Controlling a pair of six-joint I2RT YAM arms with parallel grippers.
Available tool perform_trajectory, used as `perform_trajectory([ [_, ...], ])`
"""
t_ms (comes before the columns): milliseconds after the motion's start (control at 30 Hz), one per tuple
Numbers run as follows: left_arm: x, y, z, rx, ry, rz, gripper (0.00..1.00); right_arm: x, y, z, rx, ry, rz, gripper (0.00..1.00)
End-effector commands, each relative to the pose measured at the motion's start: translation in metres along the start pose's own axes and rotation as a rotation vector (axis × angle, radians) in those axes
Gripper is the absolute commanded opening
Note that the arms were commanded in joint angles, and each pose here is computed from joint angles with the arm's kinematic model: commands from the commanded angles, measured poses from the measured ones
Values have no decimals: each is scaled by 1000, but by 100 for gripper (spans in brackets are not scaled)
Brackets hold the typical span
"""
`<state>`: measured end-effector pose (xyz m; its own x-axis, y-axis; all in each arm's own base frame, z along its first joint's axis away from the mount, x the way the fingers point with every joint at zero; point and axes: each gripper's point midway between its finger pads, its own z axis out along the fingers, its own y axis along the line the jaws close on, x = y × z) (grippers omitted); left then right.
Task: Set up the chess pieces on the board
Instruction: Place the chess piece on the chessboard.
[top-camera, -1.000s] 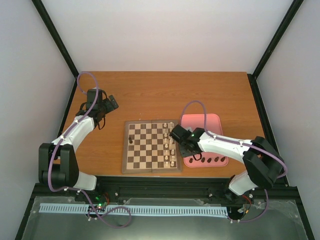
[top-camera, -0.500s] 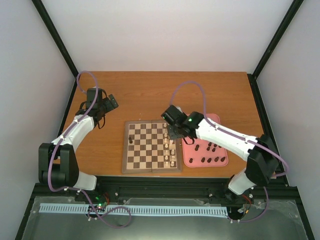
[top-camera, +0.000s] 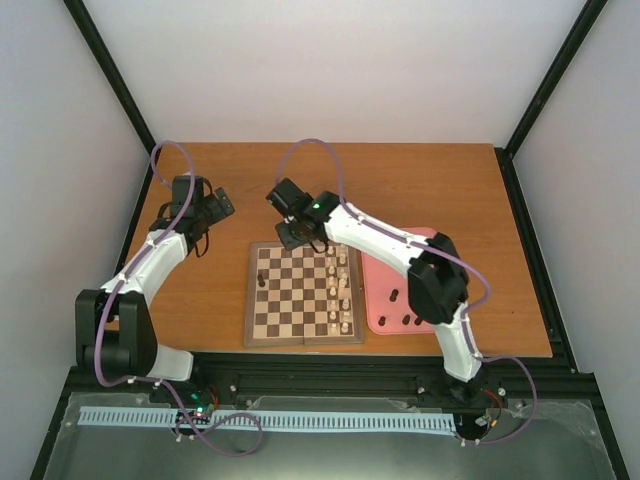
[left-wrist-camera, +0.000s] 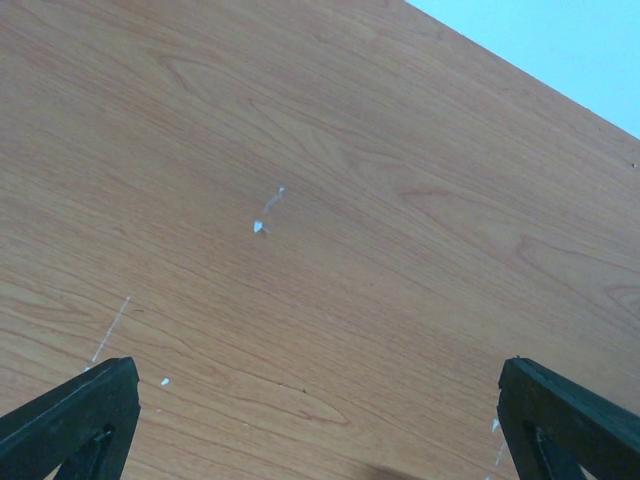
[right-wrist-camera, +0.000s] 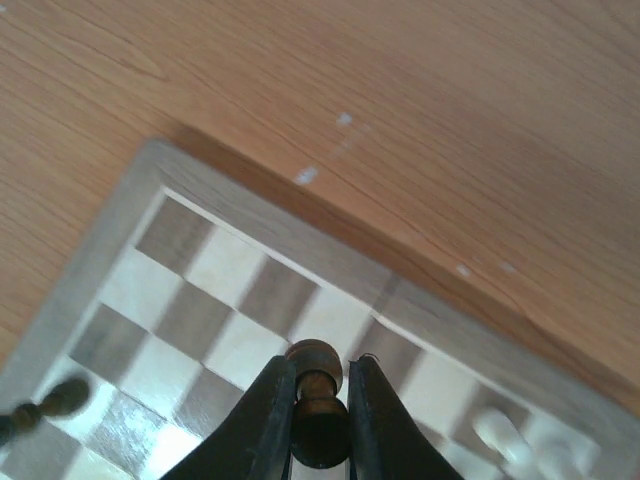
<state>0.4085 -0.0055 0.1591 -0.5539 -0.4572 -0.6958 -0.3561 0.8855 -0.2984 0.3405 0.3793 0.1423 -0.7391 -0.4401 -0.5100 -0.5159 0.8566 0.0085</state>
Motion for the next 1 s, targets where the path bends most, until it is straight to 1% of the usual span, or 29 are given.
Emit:
perform_trajectory([
  [0, -22, -3, -18, -8, -72, 2, 100, -18, 33, 12, -101, 6, -75, 11],
  [100, -23, 2, -19, -35, -81, -4, 100, -27, 53, 24, -160, 9, -99, 11],
  [267, -22, 4, -16, -51, -72, -1, 100, -32, 72, 39, -209, 27, -121, 11],
  [400, -24, 6, -17, -65, -80, -3, 100, -26, 84, 53, -232, 48, -140, 11],
  [667, -23, 8, -17, -73, -83, -3, 100, -19, 89, 74, -247, 78, -146, 11],
  [967, -24, 8, -16, -74, -83, -3, 100, -13, 89, 84, -238, 96, -150, 11],
])
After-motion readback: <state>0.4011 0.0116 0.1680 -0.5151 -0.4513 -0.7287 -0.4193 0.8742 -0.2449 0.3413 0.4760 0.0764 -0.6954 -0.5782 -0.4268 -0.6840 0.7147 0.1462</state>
